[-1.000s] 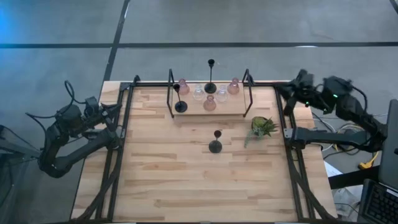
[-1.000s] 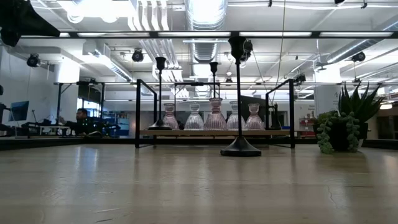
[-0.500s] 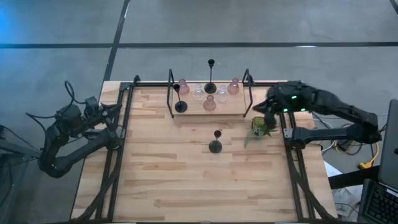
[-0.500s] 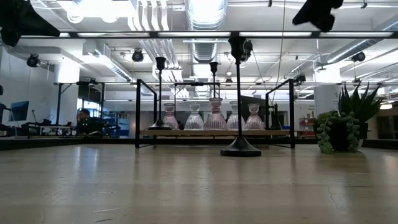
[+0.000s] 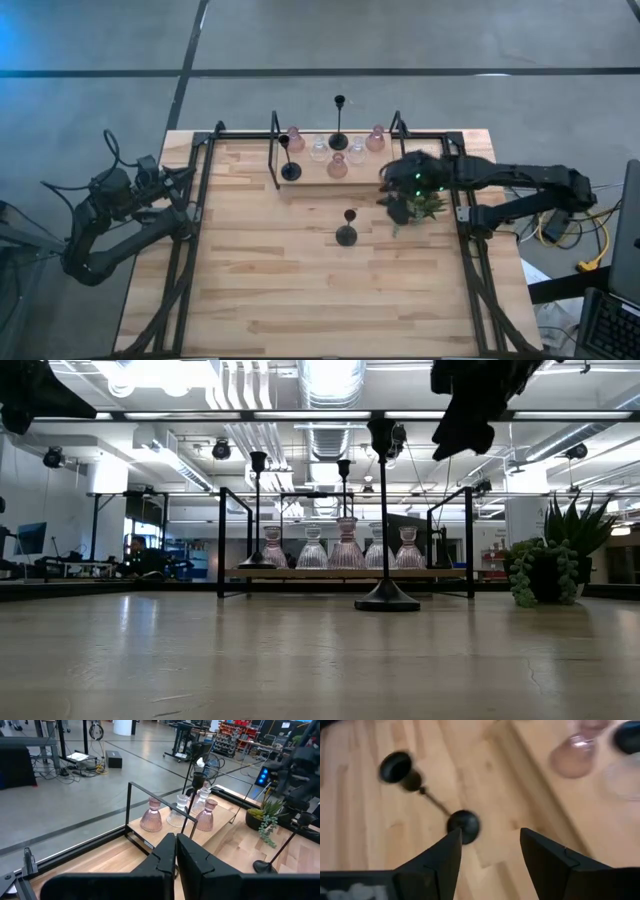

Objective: Pick & Place candle stick holders
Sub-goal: Put the black candle holder on the shelf aligned with the other pink glass candle holder

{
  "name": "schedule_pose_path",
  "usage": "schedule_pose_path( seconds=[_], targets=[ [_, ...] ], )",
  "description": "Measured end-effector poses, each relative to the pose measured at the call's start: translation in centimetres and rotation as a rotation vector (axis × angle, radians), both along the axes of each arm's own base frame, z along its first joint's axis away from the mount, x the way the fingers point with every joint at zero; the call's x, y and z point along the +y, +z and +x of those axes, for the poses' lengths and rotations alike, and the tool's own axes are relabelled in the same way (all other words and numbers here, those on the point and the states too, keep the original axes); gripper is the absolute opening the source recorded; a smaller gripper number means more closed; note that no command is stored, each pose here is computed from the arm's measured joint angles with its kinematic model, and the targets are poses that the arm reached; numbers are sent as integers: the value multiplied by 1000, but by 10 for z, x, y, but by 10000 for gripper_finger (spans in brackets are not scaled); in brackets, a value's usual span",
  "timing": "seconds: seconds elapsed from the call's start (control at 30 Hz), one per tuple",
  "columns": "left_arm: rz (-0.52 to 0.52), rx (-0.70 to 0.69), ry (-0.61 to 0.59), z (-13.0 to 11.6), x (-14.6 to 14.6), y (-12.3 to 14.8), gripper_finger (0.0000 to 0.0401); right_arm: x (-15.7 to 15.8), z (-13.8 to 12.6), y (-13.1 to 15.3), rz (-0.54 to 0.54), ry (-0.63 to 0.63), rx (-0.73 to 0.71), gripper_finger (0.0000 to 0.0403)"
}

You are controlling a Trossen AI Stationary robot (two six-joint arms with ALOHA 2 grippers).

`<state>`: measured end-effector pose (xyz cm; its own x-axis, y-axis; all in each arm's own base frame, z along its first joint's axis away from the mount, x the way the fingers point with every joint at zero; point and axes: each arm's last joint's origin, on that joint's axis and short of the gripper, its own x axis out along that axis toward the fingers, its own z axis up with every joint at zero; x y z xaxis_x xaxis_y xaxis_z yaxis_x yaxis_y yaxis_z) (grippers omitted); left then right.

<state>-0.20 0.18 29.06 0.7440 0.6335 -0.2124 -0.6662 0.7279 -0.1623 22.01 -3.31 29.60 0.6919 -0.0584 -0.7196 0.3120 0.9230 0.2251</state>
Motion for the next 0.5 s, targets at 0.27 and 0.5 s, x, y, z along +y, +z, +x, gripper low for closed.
schedule_pose_path(
  seconds=[0.27,0.5],
  targets=[
    [0,0,0,0,0,0,18,27,23,-16,-73,60,84,167],
    [0,0,0,0,0,0,16,33,36,-32,-43,26,149,146]
  ],
)
